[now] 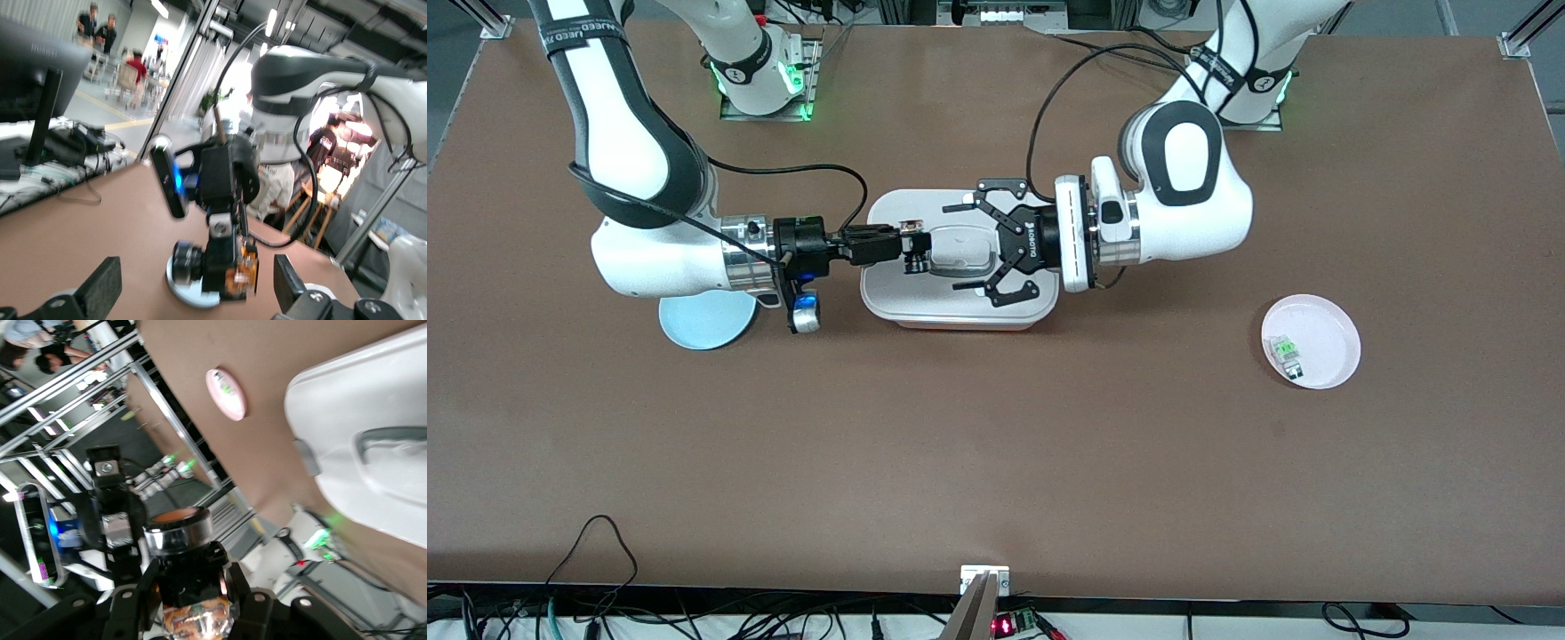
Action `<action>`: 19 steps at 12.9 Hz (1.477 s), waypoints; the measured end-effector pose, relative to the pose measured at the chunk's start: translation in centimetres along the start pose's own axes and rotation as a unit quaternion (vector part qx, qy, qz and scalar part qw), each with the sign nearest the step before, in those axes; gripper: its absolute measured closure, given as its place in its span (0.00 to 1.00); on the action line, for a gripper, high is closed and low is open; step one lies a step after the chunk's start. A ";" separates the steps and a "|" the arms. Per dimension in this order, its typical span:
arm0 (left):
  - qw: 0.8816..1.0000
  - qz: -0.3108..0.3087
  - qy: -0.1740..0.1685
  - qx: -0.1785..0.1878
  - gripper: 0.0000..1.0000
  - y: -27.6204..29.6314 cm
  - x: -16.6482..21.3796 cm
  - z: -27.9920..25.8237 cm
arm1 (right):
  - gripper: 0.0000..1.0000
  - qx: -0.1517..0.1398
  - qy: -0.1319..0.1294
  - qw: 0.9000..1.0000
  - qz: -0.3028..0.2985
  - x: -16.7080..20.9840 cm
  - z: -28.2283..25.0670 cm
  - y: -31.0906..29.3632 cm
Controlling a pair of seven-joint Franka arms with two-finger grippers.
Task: Transfer orange switch to right arm and place
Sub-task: 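Carry the switch to the blue plate while the left gripper withdraws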
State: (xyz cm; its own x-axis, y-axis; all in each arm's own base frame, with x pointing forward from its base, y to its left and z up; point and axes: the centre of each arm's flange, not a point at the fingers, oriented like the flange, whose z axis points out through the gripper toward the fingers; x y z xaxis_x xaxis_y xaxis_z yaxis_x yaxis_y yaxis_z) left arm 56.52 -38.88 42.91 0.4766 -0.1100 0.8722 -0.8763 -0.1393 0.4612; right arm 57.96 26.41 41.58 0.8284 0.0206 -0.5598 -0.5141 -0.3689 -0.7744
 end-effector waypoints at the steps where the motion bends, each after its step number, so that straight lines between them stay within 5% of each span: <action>1: 1.000 -0.014 -0.021 -0.002 0.00 0.0 0.5 -0.6 | 0.56 -0.026 0.010 1.000 -0.012 -0.2 -0.8 0.0; 5: 0.986 -0.045 -0.159 0.025 0.00 1.1 1.5 -1.3 | 0.56 -0.145 0.048 0.986 -0.064 -1.4 -3.7 0.3; 11: 0.926 -0.040 -0.359 0.108 0.00 3.8 6.7 -4.4 | 0.56 -0.345 0.070 0.922 -0.163 -1.5 -7.7 2.4; 13: 0.898 -0.039 -0.416 0.141 0.00 2.3 6.8 -7.6 | 0.56 -0.402 0.058 0.890 -0.207 -1.1 -9.7 3.5; 16: 0.848 -0.079 -0.493 0.180 0.00 1.5 7.5 -12.7 | 0.56 -0.500 0.012 0.815 -0.292 -0.5 -12.0 4.8; 19: 0.789 -0.164 -0.545 0.231 0.00 4.1 9.4 -15.5 | 0.56 -0.538 -0.041 0.760 -0.364 -0.1 -14.4 5.8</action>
State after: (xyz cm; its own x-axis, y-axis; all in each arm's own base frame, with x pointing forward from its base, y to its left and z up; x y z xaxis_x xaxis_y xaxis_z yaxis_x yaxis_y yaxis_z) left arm 56.34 -25.25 55.48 0.6704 -0.7398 -0.0565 -0.6944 -0.6524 0.3036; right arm 58.09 10.90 41.36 0.7665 0.6243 -0.1507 0.5886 -0.7768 -0.2239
